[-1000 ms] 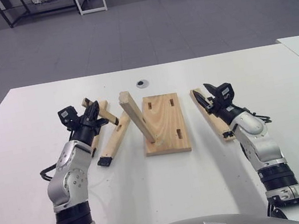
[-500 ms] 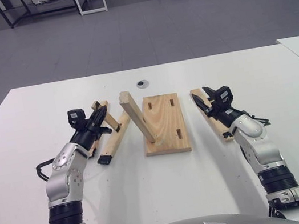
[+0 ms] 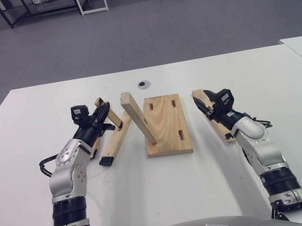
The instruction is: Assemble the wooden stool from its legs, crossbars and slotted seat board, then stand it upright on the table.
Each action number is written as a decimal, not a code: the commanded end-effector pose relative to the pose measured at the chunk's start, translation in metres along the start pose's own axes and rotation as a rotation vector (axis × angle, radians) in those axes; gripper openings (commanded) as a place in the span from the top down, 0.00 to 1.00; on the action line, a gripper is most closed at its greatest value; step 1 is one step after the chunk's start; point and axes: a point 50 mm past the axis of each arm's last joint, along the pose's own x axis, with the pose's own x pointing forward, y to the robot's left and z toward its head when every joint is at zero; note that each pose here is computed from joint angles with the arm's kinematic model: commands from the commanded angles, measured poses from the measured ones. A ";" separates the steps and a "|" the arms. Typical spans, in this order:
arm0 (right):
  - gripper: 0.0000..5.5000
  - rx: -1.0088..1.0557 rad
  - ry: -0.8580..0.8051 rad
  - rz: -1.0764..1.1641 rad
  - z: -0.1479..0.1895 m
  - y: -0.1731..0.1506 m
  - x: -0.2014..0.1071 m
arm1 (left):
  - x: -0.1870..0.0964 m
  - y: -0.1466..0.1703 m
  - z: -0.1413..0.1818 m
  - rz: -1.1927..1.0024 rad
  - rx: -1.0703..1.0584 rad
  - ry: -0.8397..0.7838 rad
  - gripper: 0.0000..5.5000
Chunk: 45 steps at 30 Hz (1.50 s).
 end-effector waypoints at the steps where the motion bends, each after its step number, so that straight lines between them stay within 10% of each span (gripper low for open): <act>1: 0.58 -0.008 -0.006 0.014 0.002 0.002 0.005 | 0.002 0.003 0.000 0.003 0.031 0.010 0.93; 9: 0.58 0.058 -0.078 0.009 0.023 -0.004 0.014 | 0.003 -0.010 0.067 -0.100 0.220 -0.248 0.93; 13: 0.58 0.046 -0.085 0.006 0.027 -0.009 0.017 | 0.009 -0.038 0.088 -0.218 1.315 -0.299 0.93; 16: 0.58 0.042 -0.072 0.016 0.023 -0.005 0.017 | 0.007 -0.037 0.067 -0.290 1.599 -0.257 0.93; 22: 0.58 0.038 -0.066 0.011 0.021 -0.007 0.015 | -0.002 -0.026 0.029 -0.262 1.425 -0.205 0.93; 31: 0.58 0.039 -0.039 0.022 0.015 -0.003 0.014 | -0.002 0.009 0.042 -0.006 0.356 -0.229 0.93; 45: 0.58 0.049 -0.008 0.025 0.006 0.002 0.013 | -0.006 0.003 0.003 0.032 -0.011 0.012 0.93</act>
